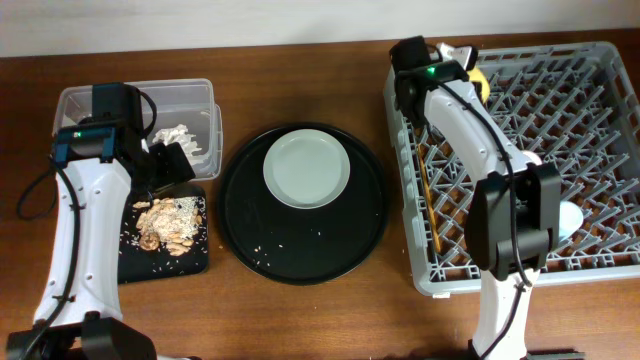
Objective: Sort waste into correct bins and load items into the dishwasher rack
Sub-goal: 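Grasp the grey plate edge with the right gripper and stand it in the rack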
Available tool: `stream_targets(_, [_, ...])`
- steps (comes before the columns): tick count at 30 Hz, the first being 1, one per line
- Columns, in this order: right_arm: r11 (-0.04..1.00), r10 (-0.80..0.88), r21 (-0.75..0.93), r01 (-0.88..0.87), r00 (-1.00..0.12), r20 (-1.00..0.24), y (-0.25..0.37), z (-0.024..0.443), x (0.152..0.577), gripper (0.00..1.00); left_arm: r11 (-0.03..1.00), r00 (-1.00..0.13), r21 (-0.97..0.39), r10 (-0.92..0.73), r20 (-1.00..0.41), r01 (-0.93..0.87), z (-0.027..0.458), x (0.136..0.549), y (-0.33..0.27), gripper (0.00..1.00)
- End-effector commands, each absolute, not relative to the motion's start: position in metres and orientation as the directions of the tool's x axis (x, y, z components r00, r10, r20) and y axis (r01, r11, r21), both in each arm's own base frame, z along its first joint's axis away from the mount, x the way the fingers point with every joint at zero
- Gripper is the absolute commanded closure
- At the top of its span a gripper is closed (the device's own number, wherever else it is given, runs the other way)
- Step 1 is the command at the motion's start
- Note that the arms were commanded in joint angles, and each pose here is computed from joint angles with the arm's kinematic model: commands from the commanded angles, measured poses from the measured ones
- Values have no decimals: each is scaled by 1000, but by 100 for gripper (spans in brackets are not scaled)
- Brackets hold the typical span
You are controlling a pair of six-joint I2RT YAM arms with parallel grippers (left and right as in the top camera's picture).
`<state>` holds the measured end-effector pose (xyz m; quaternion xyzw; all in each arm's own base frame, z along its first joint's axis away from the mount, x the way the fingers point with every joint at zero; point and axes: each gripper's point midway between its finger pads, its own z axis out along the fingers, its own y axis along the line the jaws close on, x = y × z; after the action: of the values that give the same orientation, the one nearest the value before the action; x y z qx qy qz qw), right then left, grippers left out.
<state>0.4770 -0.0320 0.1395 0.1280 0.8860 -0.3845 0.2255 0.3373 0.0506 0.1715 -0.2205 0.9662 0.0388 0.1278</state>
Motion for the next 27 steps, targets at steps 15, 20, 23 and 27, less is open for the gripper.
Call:
stream_targets(15, [975, -82, 202, -98, -993, -87, 201, 98, 394, 50, 893, -859, 10, -430, -278, -450, 176, 337, 51, 1])
stream_targets(20, [988, -73, 145, -61, -994, 81, 206, 14, 386, 55, 893, -859, 10, -430, -278, -450, 176, 337, 51, 1])
stream_targets(23, [988, -73, 143, -59, -993, 90, 208, -3, 389, 80, 893, -859, 9, -430, -277, -450, 176, 337, 51, 1])
stream_targets(27, [987, -40, 160, -33, -998, 41, 195, 26, 402, 96, 894, -860, -4, -431, -273, -447, 176, 337, 49, 1])
